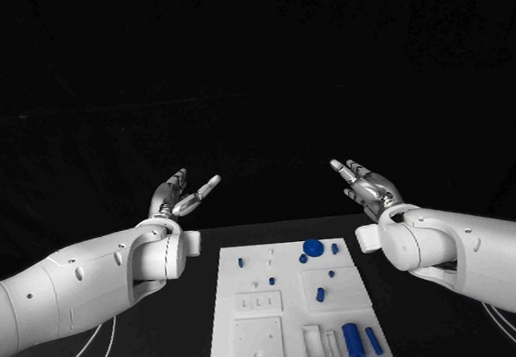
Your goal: Assemble the parts on the task board
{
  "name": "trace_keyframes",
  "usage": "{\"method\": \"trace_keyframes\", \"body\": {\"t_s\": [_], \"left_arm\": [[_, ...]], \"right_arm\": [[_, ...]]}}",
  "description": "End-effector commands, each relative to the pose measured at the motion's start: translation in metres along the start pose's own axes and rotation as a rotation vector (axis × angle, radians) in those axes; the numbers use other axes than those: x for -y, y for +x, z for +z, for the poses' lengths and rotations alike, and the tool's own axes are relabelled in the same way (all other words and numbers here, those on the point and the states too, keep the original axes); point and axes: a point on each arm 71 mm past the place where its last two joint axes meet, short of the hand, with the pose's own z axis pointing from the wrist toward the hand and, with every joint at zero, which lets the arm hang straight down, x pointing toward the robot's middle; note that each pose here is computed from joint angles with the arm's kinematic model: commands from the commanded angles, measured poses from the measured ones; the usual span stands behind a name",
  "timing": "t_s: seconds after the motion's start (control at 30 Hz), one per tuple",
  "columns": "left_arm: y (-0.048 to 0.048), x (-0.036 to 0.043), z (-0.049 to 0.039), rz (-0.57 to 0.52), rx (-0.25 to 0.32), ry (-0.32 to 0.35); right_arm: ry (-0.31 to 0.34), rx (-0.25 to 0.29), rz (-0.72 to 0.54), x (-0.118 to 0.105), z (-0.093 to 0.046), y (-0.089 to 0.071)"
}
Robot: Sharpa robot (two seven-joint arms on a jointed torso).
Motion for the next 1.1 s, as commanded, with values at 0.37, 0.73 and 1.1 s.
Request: {"method": "trace_keyframes", "body": {"t_s": [0.37, 0.73, 1.1], "left_arm": [[-0.0022, 0.001, 0.0049, -0.049, -0.055, -0.026], [0.0, 0.0014, 0.001, -0.068, -0.204, -0.029], [0.0143, 0.0203, -0.0149, -0.106, -0.501, 0.029]], "right_arm": [[0.029, -0.141, -0.094, 0.0, 0.009, -0.012], [-0.09, -0.163, -0.364, -0.004, 0.016, -0.012], [-0.15, -0.418, -0.986, -0.008, 0.01, 0.013]]}}
